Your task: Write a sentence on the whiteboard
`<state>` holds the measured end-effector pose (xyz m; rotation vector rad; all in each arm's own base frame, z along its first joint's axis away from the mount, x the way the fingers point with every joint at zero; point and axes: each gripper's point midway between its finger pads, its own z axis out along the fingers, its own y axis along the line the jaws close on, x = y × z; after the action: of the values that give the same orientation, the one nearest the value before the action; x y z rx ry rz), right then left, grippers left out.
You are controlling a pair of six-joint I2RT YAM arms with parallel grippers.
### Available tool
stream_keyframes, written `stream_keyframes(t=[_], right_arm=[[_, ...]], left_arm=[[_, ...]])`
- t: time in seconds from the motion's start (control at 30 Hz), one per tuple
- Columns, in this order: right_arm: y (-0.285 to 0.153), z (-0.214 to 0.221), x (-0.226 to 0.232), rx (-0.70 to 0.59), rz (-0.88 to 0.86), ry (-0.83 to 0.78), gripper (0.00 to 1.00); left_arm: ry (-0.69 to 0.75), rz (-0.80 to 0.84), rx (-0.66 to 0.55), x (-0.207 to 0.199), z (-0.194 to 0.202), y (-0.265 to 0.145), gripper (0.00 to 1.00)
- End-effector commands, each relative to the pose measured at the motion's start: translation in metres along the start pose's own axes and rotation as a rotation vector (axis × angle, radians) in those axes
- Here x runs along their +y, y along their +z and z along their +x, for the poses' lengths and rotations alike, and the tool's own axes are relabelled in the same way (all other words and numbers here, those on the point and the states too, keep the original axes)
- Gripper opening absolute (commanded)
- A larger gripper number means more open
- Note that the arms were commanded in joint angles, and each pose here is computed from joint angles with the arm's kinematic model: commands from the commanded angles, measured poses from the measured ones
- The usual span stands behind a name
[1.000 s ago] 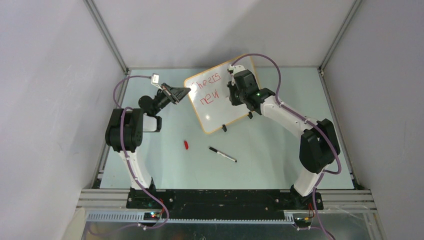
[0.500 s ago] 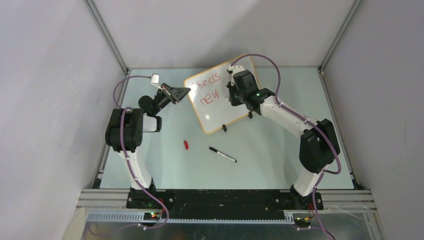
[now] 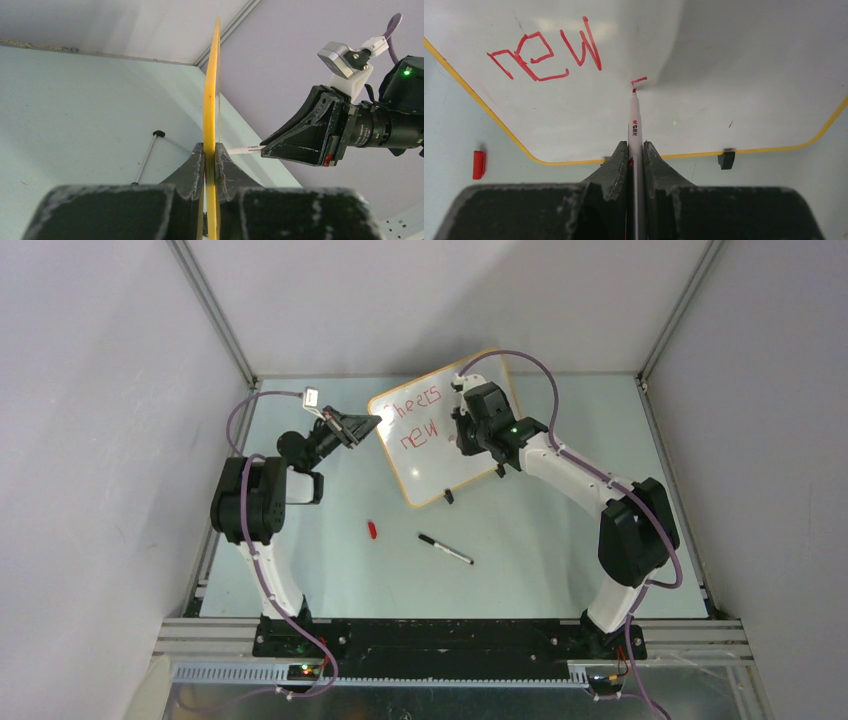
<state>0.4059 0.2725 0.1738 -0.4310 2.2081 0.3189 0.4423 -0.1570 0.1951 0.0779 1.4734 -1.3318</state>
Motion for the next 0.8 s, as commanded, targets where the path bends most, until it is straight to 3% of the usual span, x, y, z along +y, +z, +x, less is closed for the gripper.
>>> stream_keyframes(t=[0.0,0.77], right_arm=[[-0.006,-0.008,-0.003,-0.02,0.023,-0.013,0.0],[-0.009,-0.02,0.002,-0.061,0.004,-0.015,0.0]], left_arm=[[0.087,0.055,-0.008,-0.019,-0.009,0.001,0.0],[0.087,0.056,-0.006,-0.019,-0.008,0.001,0.0]])
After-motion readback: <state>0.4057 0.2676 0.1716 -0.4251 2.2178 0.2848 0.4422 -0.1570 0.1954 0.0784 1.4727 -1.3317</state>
